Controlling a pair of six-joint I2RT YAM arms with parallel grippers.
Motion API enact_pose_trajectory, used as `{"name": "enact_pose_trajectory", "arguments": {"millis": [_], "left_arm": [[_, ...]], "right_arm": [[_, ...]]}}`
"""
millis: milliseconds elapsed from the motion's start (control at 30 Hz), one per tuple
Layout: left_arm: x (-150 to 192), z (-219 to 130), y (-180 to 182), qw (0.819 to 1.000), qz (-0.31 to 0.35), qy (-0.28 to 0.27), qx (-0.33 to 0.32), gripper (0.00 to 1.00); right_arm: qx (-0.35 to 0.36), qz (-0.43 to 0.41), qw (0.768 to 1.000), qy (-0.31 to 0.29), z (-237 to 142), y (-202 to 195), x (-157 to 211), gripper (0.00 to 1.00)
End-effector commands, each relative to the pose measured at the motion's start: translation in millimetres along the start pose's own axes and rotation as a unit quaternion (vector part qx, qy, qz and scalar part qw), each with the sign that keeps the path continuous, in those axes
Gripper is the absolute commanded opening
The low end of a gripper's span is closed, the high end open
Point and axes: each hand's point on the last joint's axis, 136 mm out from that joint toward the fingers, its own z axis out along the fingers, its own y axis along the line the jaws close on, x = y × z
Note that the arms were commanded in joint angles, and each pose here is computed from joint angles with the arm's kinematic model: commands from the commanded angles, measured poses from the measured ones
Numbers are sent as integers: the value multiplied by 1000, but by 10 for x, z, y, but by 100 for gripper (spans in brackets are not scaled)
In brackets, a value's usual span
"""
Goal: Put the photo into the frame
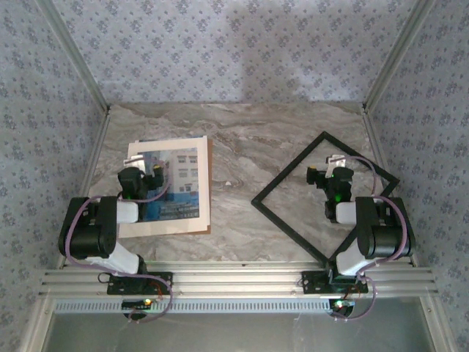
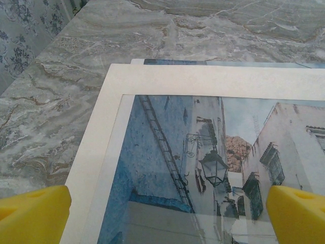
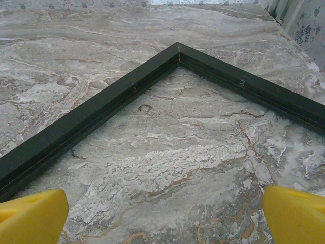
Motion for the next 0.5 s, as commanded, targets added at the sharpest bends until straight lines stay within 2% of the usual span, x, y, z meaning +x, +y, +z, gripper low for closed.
{"name": "enact_pose_trajectory", "arguments": {"millis": [0,167,233,367,467], "left_arm": [[-166,9,-17,1000,-2,-22,5,99],[-447,-131,158,998,-8,-8,-60,98],[-604,-230,176,997,-16,-17,-73,98],[-884,-356,78,995,-87,-12,-44,99],[-921,-336,-105,994,-109,9,-9,99]], "right_arm": [[5,-5,1000,-14,12,-1,-119,100],[58,-39,998,4,-97,-5,-408,100],[88,-28,995,34,-117,-42,-467,100],[107,65,985,120,-99,44,-505,95],[110,117,971,176,-34,263,-478,89]]}}
